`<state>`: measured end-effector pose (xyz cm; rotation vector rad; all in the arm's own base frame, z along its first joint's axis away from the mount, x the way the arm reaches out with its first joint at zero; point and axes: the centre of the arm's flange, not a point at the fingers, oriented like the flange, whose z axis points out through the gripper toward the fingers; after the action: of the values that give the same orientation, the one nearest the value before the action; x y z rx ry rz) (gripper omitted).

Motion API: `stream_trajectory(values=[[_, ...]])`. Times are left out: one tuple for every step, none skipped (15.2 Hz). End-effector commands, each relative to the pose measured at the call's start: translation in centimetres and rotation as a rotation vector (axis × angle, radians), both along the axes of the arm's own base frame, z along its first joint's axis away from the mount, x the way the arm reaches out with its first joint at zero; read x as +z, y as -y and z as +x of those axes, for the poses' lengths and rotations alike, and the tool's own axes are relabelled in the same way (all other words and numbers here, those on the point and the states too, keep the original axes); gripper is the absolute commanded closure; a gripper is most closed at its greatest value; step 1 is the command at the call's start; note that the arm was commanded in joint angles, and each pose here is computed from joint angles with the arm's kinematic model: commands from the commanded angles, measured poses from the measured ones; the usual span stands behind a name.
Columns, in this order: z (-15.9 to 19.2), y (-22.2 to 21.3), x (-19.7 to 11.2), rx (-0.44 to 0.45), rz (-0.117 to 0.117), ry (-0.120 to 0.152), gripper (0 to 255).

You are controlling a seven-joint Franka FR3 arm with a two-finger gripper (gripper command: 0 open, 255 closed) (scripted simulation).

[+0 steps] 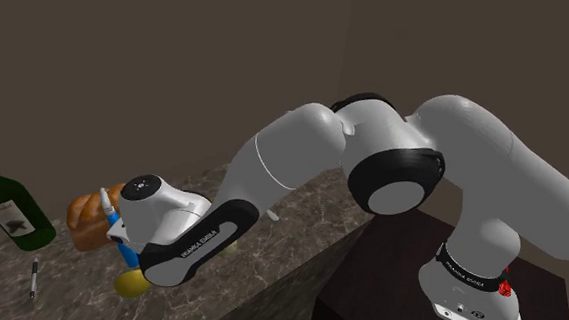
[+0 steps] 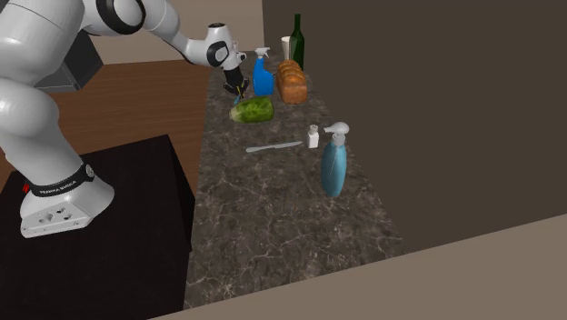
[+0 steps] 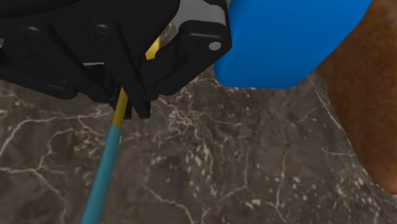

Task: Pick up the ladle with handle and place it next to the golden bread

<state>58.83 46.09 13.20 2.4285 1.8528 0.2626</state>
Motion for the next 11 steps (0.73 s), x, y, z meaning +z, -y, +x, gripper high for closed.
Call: stream_trajectory(values=[[-0.23, 0.06, -0.85, 0.0, -0.007, -0.009, 255], [-0.23, 0.06, -0.85, 0.0, -0.007, -0.009, 255], [-0.23, 0.06, -0.85, 0.0, -0.007, -0.009, 255], [-0.23, 0.06, -0.85, 0.0, -0.007, -0.009, 255], [-0.23, 0.06, -0.85, 0.0, -0.007, -0.009, 255], [-0.23, 0.06, -0.85, 0.0, -0.007, -0.009, 255], [-0.24, 0.04, -0.79, 0.0, -0.007, -0.009, 0], [-0.28, 0.02, -0.84, 0.0, -0.007, -0.009, 0], [-0.25, 0.0, -0.83, 0.0, -0.007, -0.009, 0], [-0.24, 0.0, -0.82, 0.0, -0.007, -0.009, 0], [-0.24, -0.01, -0.82, 0.0, -0.007, -0.009, 0]])
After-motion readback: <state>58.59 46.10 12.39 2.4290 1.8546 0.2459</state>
